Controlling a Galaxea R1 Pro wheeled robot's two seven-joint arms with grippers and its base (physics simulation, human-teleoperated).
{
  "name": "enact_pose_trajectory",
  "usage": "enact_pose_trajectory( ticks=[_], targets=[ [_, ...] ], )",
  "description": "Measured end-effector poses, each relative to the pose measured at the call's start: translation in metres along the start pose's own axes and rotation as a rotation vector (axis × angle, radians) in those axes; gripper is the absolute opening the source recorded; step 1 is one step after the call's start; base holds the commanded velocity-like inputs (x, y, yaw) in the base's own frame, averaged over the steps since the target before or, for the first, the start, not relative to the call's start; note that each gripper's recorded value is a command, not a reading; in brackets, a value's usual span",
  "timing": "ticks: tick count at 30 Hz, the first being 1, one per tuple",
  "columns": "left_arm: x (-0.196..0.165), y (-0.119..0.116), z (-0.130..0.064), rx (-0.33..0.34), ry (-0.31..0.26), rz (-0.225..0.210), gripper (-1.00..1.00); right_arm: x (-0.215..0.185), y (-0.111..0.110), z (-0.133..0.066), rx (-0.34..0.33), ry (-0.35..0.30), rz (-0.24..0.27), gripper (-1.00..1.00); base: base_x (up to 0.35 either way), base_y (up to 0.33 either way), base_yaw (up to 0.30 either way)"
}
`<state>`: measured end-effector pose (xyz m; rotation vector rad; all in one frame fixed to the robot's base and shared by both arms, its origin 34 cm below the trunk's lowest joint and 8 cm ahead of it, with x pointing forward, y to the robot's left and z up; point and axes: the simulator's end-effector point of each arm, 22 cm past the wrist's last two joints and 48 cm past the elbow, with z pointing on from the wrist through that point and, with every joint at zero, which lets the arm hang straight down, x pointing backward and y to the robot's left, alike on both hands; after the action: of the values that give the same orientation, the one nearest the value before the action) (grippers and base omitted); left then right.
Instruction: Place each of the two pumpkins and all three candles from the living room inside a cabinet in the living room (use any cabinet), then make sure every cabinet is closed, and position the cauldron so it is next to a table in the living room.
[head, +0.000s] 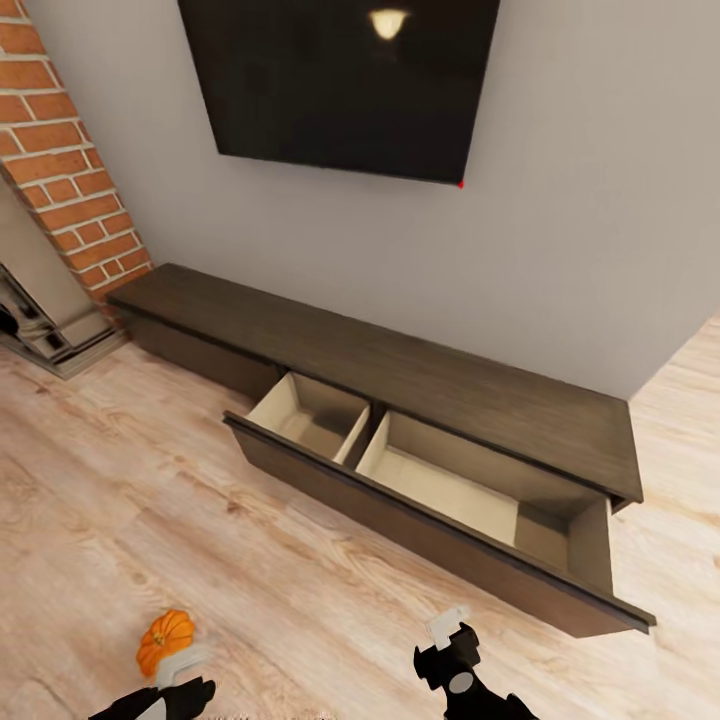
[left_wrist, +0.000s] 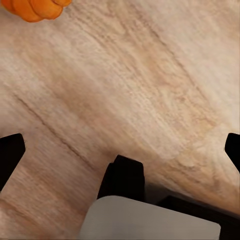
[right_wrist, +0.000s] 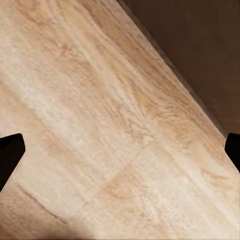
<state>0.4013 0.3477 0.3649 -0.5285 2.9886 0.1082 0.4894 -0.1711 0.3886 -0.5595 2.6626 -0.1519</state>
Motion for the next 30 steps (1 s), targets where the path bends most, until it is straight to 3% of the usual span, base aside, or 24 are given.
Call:
enact_pose_trajectory(
  ticks=[24,30],
  targets=[
    [-0.005,0.006,-0.040,-0.009,0.007,-0.005,1.00,-0.019,-0.007,-0.037,-0.004,-0.027,0.010,1.00,0.000,0.000,0.287],
    [-0.006,0.005,-0.043,-0.006,0.003,-0.003,1.00,-0.023,-0.005,-0.043,-0.006,-0.090,0.031,1.00,0.000,0.000,0.181]
  ],
)
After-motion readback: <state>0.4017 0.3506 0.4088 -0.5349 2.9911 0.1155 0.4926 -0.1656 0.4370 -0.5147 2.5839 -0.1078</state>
